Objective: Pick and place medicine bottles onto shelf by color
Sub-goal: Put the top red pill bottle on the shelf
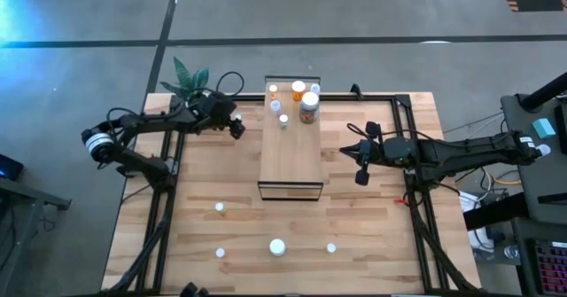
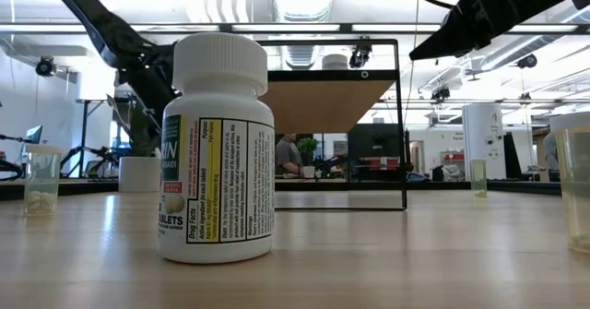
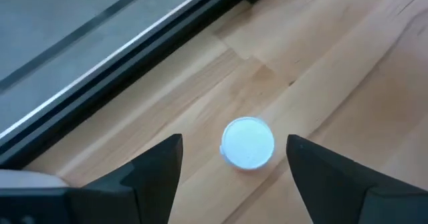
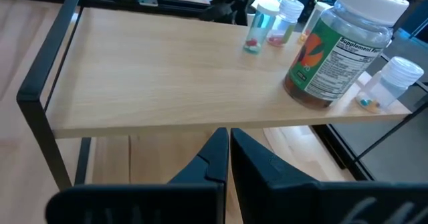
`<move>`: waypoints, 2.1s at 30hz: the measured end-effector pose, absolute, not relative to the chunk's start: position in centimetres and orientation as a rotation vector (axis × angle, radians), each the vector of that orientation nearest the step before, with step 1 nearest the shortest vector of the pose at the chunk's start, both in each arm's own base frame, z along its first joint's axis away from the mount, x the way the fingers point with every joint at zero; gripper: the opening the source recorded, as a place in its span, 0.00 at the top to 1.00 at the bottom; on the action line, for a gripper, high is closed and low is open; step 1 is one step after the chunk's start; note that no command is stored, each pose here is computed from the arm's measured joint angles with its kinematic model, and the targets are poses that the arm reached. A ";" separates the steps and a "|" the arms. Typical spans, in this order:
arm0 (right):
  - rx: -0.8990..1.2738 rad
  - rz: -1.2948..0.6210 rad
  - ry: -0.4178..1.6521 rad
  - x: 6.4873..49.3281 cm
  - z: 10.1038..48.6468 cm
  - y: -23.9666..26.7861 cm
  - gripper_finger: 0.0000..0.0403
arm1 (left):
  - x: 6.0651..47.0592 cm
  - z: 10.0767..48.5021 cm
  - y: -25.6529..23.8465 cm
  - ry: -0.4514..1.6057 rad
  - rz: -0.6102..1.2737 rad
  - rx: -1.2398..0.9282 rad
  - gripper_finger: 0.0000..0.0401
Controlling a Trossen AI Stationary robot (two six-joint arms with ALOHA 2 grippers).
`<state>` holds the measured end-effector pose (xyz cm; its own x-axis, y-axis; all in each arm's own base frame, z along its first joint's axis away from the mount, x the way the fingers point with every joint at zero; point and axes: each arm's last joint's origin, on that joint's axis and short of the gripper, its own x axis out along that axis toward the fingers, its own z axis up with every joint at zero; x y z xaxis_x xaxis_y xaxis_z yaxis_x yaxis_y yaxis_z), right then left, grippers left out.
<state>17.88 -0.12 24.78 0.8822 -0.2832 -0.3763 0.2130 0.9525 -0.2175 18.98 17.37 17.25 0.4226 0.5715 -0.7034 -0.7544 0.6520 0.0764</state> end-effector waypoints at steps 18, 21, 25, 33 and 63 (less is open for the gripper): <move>-0.177 -0.260 0.417 17.9 24.8 -0.1 0.98 | 19.6 16.2 17.9 0.789 0.822 -0.246 0.61; -0.178 -0.259 0.418 17.9 24.8 -0.1 0.98 | 19.5 16.5 17.9 0.777 0.816 -0.223 0.69; -0.179 -0.259 0.417 17.9 24.8 -0.1 0.98 | 19.5 16.6 17.9 0.776 0.816 -0.221 0.75; -0.179 -0.259 0.418 17.9 24.8 -0.1 0.98 | 19.3 17.6 17.7 0.742 0.815 -0.211 0.76; -0.166 -0.238 0.409 17.9 24.8 -0.1 0.98 | 24.5 33.3 10.8 0.544 0.373 -0.019 0.76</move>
